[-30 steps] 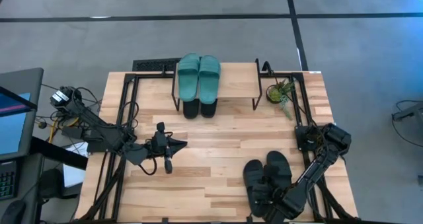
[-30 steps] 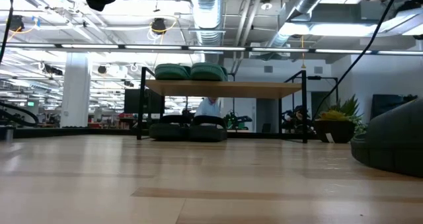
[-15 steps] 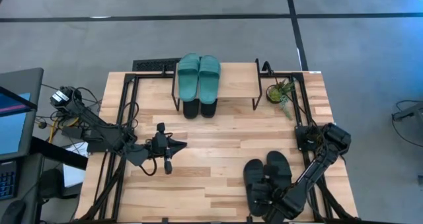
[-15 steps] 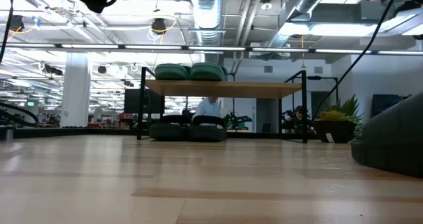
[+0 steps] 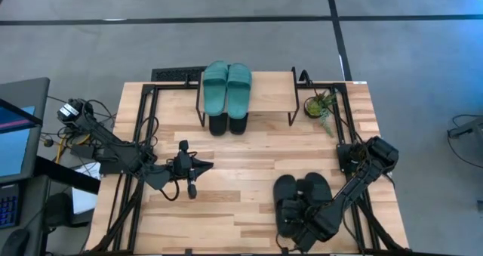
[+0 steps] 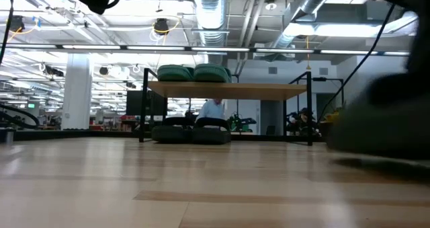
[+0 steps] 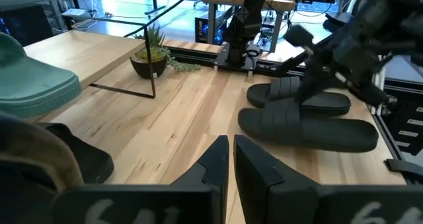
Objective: Pick and place slides into the shelf
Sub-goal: Put the right black slide under the shelf
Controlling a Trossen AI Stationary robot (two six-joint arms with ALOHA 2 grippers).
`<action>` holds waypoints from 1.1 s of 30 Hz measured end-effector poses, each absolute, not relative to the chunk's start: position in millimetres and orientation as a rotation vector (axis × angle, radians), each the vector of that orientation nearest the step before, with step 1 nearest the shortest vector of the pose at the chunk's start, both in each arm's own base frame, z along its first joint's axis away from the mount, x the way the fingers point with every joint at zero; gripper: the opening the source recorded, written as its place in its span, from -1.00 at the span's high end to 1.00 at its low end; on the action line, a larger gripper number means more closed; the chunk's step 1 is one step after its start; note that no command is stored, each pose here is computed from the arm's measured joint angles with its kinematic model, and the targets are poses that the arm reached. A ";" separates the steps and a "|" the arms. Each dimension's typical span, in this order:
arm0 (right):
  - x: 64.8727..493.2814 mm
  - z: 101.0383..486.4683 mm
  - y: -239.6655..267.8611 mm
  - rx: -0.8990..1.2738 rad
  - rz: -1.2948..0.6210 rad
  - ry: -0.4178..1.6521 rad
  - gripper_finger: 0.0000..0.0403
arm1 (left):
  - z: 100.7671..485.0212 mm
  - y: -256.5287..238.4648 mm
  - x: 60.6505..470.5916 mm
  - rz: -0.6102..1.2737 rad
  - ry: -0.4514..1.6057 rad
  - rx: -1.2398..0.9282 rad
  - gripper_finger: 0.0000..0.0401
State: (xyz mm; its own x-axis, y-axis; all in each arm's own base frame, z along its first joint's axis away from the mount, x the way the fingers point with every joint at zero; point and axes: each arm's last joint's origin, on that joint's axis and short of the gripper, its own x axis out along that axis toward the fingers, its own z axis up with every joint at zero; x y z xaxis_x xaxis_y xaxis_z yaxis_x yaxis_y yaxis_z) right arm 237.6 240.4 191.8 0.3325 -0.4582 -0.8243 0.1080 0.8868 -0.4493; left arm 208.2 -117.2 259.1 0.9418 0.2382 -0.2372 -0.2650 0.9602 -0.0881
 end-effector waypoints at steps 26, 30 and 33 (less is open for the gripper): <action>264.3 217.7 182.7 -0.489 -0.518 1.118 1.00 | 258.6 -117.1 208.1 0.259 0.230 -0.127 0.93; 273.0 213.3 169.7 -0.470 -0.566 1.105 1.00 | 258.6 -117.1 208.1 0.259 0.230 -0.128 0.93; 280.0 211.2 162.8 -0.475 -0.571 1.094 1.00 | 258.6 -117.1 208.0 0.260 0.229 -0.133 0.93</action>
